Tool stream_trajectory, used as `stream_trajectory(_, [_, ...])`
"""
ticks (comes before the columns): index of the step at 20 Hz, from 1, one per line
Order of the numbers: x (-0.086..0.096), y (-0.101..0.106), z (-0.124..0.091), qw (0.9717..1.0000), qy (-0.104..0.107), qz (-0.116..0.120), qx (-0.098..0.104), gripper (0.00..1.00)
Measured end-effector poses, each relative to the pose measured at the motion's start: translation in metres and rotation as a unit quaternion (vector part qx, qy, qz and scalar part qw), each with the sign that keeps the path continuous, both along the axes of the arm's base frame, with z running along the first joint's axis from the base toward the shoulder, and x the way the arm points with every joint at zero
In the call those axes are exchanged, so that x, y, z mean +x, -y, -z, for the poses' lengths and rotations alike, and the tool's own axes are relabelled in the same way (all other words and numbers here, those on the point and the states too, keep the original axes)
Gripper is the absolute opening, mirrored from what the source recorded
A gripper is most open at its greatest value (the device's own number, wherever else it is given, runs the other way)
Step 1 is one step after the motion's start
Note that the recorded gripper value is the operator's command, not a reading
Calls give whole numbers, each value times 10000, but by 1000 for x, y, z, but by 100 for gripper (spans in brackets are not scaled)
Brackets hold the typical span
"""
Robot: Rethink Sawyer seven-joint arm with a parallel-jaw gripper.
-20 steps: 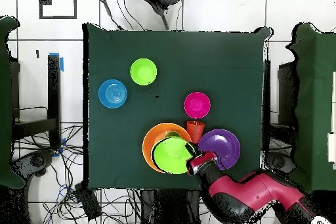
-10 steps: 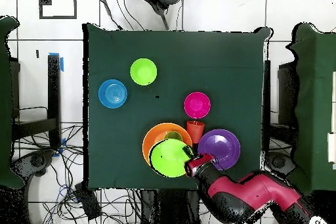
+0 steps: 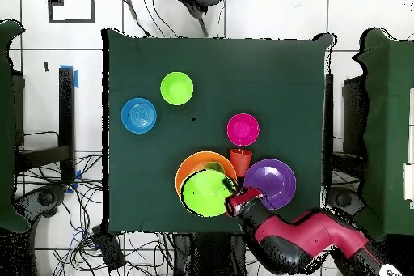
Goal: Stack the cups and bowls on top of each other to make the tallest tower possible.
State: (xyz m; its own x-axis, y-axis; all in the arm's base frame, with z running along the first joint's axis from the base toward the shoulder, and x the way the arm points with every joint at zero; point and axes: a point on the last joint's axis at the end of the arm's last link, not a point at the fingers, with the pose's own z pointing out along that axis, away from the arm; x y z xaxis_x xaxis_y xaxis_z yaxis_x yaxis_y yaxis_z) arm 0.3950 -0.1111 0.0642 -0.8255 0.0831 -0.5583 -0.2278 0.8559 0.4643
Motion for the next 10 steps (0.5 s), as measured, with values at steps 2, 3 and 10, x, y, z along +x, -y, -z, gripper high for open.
stream_trajectory(2, [0,-1,0,10000,8,-3,23,0])
stream_trajectory(3, [1,-2,0,10000,11,-4,32,0])
stream_trajectory(10, [0,1,0,10000,76,-19,21,0])
